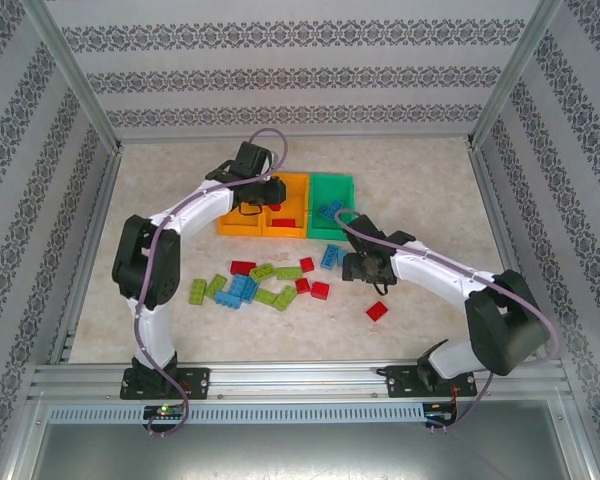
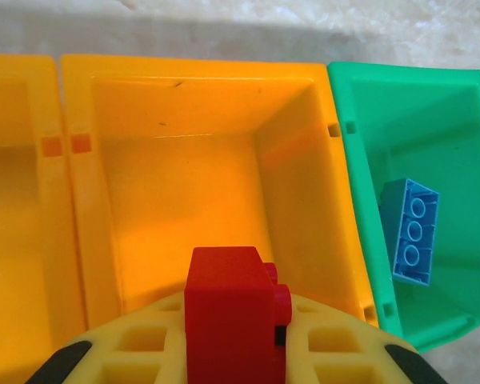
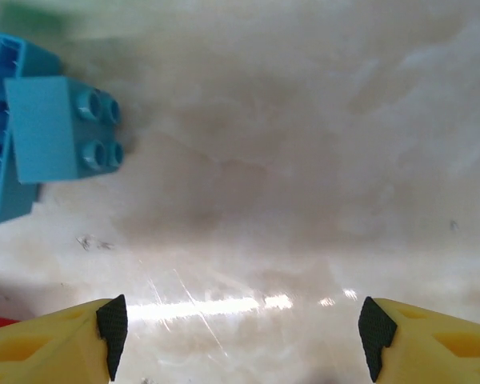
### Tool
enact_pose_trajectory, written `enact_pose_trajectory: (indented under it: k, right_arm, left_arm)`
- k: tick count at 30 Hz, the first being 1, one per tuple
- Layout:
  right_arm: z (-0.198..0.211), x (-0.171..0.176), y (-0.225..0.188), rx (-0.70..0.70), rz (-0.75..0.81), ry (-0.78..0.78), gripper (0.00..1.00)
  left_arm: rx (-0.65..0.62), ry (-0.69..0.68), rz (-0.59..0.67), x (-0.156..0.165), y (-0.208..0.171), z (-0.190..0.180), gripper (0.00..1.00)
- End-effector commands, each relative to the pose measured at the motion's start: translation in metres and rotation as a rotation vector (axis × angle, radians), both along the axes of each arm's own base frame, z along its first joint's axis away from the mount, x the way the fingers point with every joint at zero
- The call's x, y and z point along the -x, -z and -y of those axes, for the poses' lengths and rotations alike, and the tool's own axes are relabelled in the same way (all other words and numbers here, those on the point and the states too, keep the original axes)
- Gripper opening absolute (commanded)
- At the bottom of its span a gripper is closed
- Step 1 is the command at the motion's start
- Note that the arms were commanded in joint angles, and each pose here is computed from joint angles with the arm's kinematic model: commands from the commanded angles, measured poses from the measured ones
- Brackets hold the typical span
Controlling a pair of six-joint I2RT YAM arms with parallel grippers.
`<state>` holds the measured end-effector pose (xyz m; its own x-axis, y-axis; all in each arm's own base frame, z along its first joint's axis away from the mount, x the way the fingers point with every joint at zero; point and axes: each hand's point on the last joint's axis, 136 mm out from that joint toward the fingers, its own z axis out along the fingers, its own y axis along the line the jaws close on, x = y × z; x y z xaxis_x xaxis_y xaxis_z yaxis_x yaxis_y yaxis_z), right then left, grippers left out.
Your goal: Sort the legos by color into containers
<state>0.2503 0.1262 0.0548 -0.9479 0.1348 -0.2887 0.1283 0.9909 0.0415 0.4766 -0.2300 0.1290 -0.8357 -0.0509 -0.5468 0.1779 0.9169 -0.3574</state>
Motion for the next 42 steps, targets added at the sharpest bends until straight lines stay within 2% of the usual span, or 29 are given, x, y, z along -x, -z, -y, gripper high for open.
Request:
enact_pose_trajectory:
  k: [1, 3, 7, 12, 17, 24, 28, 30, 31, 32, 38, 42]
  right_arm:
    - [0.018, 0.027, -0.001, 0.033, -0.045, 0.089, 0.8]
    - [0.024, 0.037, -0.001, 0.031, -0.057, 0.115, 0.8]
    - [0.032, 0.059, 0.002, 0.011, -0.101, 0.169, 0.83]
    - [0.039, 0.088, 0.008, -0.016, -0.157, 0.233, 0.84]
    - [0.045, 0.108, 0.007, -0.05, -0.179, 0.296, 0.84]
    - [0.025, 0.101, 0.015, -0.207, -0.131, 0.398, 0.84]
    - [0.015, 0.091, 0.014, -0.228, -0.111, 0.402, 0.84]
    - [0.015, 0.087, 0.015, -0.21, -0.112, 0.401, 0.84]
    - [0.013, 0.085, 0.015, -0.208, -0.11, 0.4, 0.84]
    - [0.011, 0.083, 0.017, -0.211, -0.108, 0.402, 0.84]
    - [0.01, 0.075, 0.024, -0.193, -0.108, 0.409, 0.83]
    - [0.008, 0.071, 0.03, -0.184, -0.115, 0.407, 0.76]
  left_arm:
    - [-0.012, 0.052, 0.018, -0.004, -0.01, 0.014, 0.2]
    - [-0.022, 0.06, 0.013, -0.005, -0.006, 0.017, 0.23]
    - [-0.046, 0.068, 0.003, -0.005, 0.001, 0.021, 0.35]
    - [-0.068, 0.077, 0.019, 0.004, -0.002, 0.025, 0.55]
    - [-0.093, 0.104, 0.058, 0.015, -0.011, 0.035, 0.61]
    - [-0.123, 0.129, 0.097, 0.029, -0.016, 0.038, 0.72]
    - [-0.117, 0.13, 0.122, 0.037, -0.022, 0.036, 0.8]
    - [-0.123, 0.116, 0.147, 0.04, -0.026, 0.03, 0.89]
    - [-0.125, 0.107, 0.161, 0.041, -0.03, 0.028, 0.97]
    - [-0.131, 0.099, 0.172, 0.043, -0.031, 0.024, 1.0]
    - [-0.198, 0.058, 0.199, 0.054, -0.033, 0.002, 1.0]
    - [-0.207, 0.046, 0.196, 0.062, -0.029, -0.006, 1.0]
